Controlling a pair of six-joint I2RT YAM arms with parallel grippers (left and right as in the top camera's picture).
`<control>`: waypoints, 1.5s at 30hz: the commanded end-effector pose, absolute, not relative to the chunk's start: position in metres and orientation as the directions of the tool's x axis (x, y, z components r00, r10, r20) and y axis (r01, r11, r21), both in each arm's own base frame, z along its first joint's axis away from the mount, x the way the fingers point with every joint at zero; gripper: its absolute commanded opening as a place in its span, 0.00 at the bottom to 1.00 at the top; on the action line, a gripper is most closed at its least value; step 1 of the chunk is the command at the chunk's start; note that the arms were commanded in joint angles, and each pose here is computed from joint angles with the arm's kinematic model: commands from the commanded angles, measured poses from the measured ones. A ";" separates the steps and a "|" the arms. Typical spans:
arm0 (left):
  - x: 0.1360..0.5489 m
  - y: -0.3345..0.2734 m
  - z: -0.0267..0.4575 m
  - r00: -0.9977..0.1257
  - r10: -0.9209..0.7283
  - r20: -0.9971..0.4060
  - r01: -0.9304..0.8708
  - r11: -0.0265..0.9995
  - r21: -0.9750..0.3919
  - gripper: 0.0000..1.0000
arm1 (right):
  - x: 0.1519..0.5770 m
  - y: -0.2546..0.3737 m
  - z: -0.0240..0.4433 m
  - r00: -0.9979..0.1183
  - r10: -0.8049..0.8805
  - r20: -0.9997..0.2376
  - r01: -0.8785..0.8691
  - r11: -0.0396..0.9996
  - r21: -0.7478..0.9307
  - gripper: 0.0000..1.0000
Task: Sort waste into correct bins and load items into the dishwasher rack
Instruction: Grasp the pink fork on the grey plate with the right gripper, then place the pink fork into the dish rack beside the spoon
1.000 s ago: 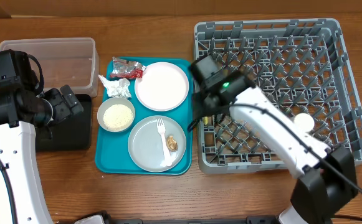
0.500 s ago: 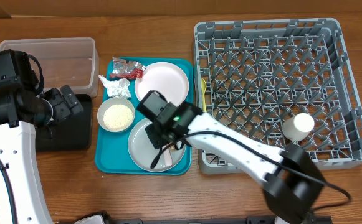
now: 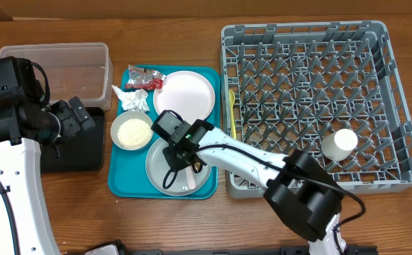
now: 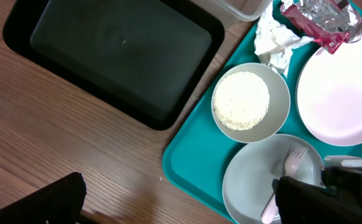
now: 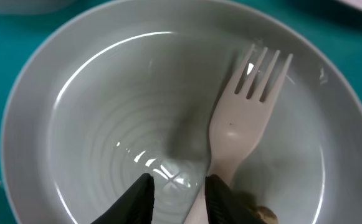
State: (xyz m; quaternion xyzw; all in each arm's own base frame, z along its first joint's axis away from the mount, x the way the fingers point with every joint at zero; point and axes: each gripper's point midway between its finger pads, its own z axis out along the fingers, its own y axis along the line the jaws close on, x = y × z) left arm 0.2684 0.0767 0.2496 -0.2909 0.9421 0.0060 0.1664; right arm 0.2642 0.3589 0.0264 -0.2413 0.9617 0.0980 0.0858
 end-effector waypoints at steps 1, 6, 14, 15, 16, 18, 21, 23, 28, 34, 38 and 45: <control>0.270 0.080 0.252 -0.765 -0.554 -0.329 -0.561 0.824 -0.083 1.00 | 0.268 0.356 0.019 -0.875 -0.439 -0.204 -0.469 0.872 0.136 0.39; 0.270 0.080 0.252 -0.765 -0.554 -0.329 -0.561 0.824 -0.083 1.00 | 0.275 0.351 0.018 -0.879 -0.426 -0.213 -0.456 0.883 0.115 0.47; 0.270 0.080 0.252 -0.764 -0.554 -0.330 -0.561 0.824 -0.083 1.00 | 0.273 0.351 0.018 -0.881 -0.428 -0.203 -0.457 0.881 0.124 0.38; 0.270 0.080 0.252 -0.765 -0.554 -0.329 -0.561 0.824 -0.083 1.00 | 0.270 0.352 0.017 -0.880 -0.433 -0.196 -0.461 0.877 0.133 0.36; 0.270 0.080 0.252 -0.764 -0.554 -0.330 -0.561 0.823 -0.082 1.00 | 0.266 0.355 0.017 -0.879 -0.440 -0.185 -0.468 0.871 0.151 0.36; 0.270 0.080 0.252 -0.765 -0.554 -0.329 -0.561 0.824 -0.083 1.00 | 0.261 0.358 0.016 -0.864 -0.470 -0.181 -0.497 0.854 0.153 0.36; 0.270 0.080 0.252 -0.764 -0.554 -0.329 -0.561 0.823 -0.082 1.00 | 0.257 0.361 0.015 -0.852 -0.489 -0.185 -0.516 0.844 0.148 0.33; 0.270 0.080 0.252 -0.764 -0.554 -0.330 -0.561 0.823 -0.082 1.00 | 0.256 0.363 0.014 -0.841 -0.508 -0.187 -0.535 0.832 0.145 0.33; 0.270 0.080 0.252 -0.764 -0.554 -0.329 -0.561 0.823 -0.082 1.00 | 0.254 0.361 0.001 -0.843 -0.513 -0.162 -0.534 0.835 0.136 0.33; 0.270 0.080 0.252 -0.765 -0.554 -0.329 -0.561 0.824 -0.083 1.00 | 0.256 0.363 0.006 -0.843 -0.512 -0.162 -0.533 0.835 0.134 0.13; 0.270 0.080 0.252 -0.764 -0.554 -0.330 -0.561 0.824 -0.083 1.00 | 0.268 0.363 0.036 -0.840 -0.507 -0.194 -0.529 0.844 0.091 0.04; 0.270 0.080 0.252 -0.764 -0.554 -0.330 -0.561 0.823 -0.082 1.00 | 0.289 0.369 0.116 -0.832 -0.456 -0.316 -0.511 0.852 0.115 0.04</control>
